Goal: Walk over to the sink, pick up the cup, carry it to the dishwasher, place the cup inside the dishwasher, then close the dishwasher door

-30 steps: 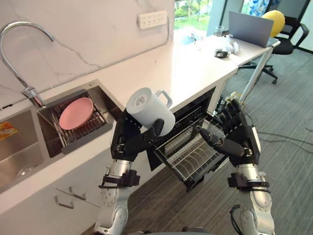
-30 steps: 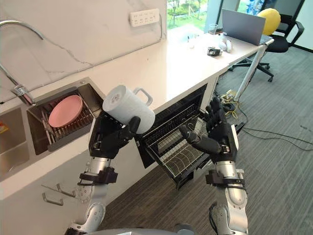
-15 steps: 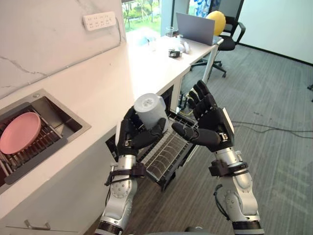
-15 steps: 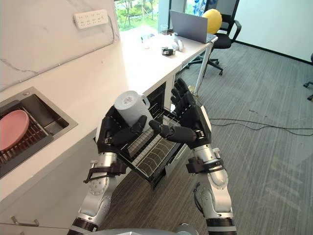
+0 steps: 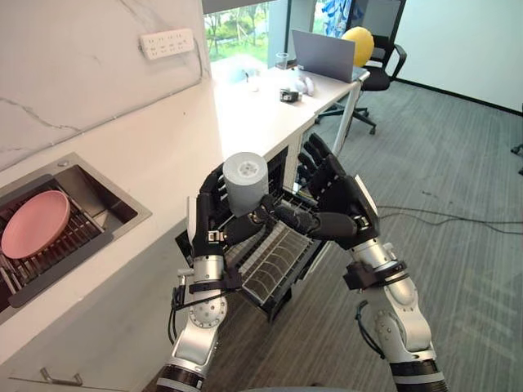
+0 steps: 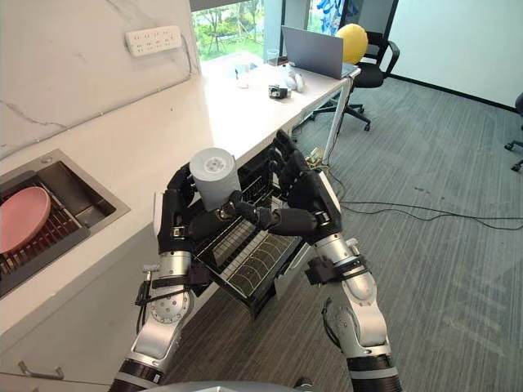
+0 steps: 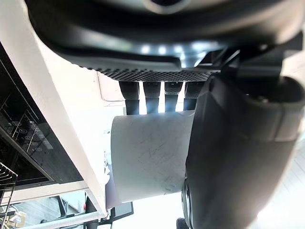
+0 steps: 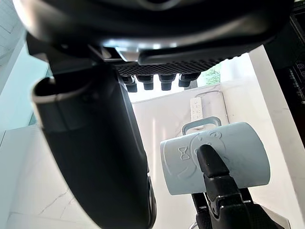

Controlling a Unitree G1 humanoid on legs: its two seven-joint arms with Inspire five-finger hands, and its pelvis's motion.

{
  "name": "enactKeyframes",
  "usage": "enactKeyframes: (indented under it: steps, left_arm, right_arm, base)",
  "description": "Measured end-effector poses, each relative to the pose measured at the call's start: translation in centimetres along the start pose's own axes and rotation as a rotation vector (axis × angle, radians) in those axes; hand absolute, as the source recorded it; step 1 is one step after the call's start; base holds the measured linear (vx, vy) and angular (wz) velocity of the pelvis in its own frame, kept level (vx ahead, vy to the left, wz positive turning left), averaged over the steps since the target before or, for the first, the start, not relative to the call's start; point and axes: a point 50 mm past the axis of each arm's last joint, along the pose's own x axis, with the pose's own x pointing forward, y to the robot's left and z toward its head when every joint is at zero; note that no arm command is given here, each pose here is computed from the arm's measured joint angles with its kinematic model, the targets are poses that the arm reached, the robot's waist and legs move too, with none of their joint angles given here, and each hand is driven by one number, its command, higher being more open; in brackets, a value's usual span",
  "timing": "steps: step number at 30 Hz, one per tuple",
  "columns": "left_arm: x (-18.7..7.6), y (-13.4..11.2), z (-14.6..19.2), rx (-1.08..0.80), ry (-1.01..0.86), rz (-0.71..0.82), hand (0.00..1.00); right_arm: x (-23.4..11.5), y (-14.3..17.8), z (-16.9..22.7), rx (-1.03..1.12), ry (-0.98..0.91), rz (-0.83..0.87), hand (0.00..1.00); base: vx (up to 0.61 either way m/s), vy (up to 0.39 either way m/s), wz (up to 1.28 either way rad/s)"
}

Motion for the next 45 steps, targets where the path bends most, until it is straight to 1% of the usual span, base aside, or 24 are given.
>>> enactKeyframes:
  steps: [6, 10, 13, 23, 29, 30, 45]
  left_arm:
    - [-0.5, -1.4, 0.4, 0.041, -0.038, -0.078, 0.00]
    - [-0.6, -1.9, 0.7, 0.035, -0.062, -0.106, 0.00]
    - [-0.9, -2.5, 1.0, 0.080, -0.109, -0.149, 0.00]
    - [-1.5, -3.1, 1.6, 0.142, -0.188, -0.225, 0.00]
    - [-1.5, -3.1, 1.6, 0.141, -0.191, -0.226, 0.00]
    - [-1.5, -3.1, 1.6, 0.141, -0.191, -0.226, 0.00]
    - [-1.9, -2.8, 2.1, 0.083, -0.176, -0.204, 0.00]
  right_arm:
    - [0.2, 0.1, -0.1, -0.029, 0.010, -0.016, 1.00]
    - [0.4, 0.7, -0.5, -0.042, 0.030, -0.007, 1.00]
    - [0.5, 0.9, -0.9, -0.079, 0.068, -0.014, 1.00]
    - [0.4, 0.7, -1.6, -0.120, 0.130, -0.052, 1.00]
    - [0.5, 0.7, -1.6, -0.126, 0.138, -0.064, 1.00]
    - [0.6, 0.7, -1.6, -0.126, 0.138, -0.064, 0.00]
    - [0.9, 0.8, -0.9, -0.176, 0.103, -0.059, 0.00]
  base:
    - [0.00, 0.051, 0.08]
    - [-0.03, 0.041, 0.11]
    - [-0.05, 0.032, 0.12]
    - [-0.01, 0.006, 0.01]
    - [0.00, 0.000, 0.00]
    - [0.00, 0.000, 0.00]
    - [0.00, -0.002, 0.04]
